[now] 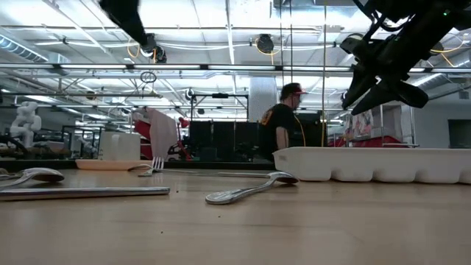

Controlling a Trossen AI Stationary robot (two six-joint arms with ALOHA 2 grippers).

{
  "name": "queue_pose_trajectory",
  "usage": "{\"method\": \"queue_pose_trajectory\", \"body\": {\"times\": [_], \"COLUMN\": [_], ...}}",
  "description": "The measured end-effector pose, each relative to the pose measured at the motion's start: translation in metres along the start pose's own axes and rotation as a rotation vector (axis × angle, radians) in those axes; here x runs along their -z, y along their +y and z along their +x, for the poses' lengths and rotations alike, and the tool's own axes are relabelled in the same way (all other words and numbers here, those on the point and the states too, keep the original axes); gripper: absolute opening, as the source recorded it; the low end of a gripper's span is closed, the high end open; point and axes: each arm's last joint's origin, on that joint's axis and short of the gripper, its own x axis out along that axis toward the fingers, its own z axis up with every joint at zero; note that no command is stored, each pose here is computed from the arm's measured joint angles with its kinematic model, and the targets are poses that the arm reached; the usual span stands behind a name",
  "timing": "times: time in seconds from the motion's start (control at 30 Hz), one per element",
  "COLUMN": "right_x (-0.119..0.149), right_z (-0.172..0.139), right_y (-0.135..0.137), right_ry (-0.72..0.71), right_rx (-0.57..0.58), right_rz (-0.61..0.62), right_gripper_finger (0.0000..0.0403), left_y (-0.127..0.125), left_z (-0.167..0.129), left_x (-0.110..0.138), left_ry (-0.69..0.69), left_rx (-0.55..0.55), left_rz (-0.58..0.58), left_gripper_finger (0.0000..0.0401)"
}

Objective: Sort silverware
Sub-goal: Put the top silver spoon into the white silverware tray

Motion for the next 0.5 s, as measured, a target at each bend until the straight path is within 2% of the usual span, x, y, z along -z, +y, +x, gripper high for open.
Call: {"method": "queue_pose_trajectory", "body": {"times": [0.13,0.27,0.5], "right_x": [0.000,0.000,0.001], "right_z": [0.000,0.000,0.000], "right_y": [0.001,0.002,0.002], "right_ry": [0.005,0.006,0.040], "right_rx": [-0.008,-0.022,-0.036], "right_rz": [-0.007,-0.043,-0.102], "right_gripper_finger": [0.0112,0.0112,0.0112], "left_y": [-0.003,0.013,0.050], "left_z": [0.050,0.100,0.164], "left_x": [-0.017,-0.026,-0.032], "left_ry": [0.141,0.242,0.212], "left_rx": [0.165,0.146,0.346], "left_rz": [0.144,0.282,0.306], "left_gripper_finger": [0.0096,0.0096,0.0096]}}
